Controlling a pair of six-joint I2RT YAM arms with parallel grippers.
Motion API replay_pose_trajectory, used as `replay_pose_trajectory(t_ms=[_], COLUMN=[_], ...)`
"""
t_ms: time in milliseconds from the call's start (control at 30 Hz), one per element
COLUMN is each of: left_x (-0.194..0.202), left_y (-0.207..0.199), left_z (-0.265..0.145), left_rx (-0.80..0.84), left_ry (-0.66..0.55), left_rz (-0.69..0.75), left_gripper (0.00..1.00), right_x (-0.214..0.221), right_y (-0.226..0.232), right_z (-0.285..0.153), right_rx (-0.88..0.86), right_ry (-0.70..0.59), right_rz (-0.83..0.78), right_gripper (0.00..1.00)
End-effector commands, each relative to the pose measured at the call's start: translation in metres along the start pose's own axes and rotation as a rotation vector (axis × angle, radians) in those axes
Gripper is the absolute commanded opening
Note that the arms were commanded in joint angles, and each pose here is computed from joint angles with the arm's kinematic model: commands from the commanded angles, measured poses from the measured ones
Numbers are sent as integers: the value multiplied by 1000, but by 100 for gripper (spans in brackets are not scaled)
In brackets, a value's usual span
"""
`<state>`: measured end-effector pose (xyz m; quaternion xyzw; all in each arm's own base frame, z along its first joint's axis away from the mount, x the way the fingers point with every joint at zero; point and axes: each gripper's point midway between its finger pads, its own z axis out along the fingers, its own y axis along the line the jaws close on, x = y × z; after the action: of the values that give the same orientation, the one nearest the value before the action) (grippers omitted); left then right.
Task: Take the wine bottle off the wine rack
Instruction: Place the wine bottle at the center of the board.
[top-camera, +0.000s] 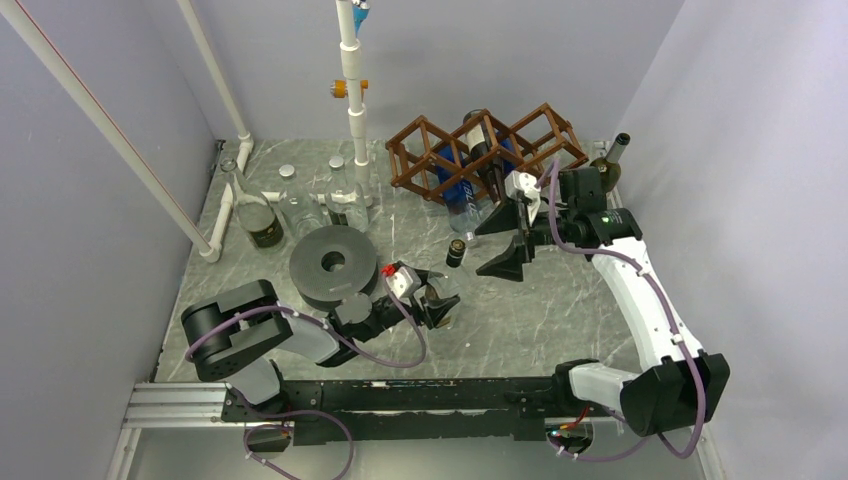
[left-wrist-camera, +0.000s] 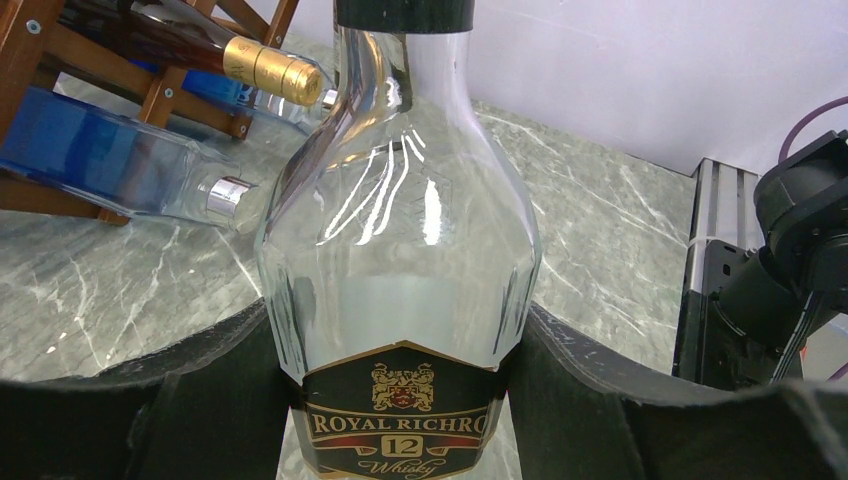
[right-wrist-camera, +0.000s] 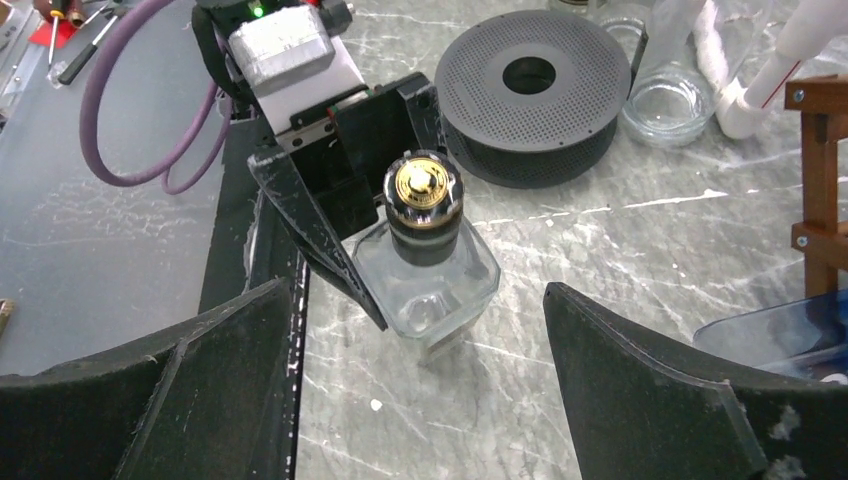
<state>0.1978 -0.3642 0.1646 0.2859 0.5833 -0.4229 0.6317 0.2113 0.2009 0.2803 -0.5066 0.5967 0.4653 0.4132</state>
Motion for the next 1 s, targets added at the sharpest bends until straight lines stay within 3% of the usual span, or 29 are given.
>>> replay_pose_trajectory(t_ms=[0, 133, 400, 733, 967], left_x=[-21, -17, -15, -14, -14], left_y=[-1, -3, -7, -10, -11], left_z=[-2, -8, -13, -22, -25], left_rx=[-2, 11, 41, 49, 57], left_ry=[-84, -72, -58, -13, 10], left_rz=[-4, 6, 22, 19, 23], left_gripper=[28, 41, 56, 78, 88], right_x=[1, 22, 48, 58, 62], right_y=[0, -1, -5, -6, -6], right_z=[0, 4, 13, 15, 17], right_rx=[-24, -33, -28, -25, -32], right_ry=[-54, -47, 4, 28, 38], right_rz=[-108, -108, -108, -112, -112], right_gripper=[100, 99, 97, 95, 95])
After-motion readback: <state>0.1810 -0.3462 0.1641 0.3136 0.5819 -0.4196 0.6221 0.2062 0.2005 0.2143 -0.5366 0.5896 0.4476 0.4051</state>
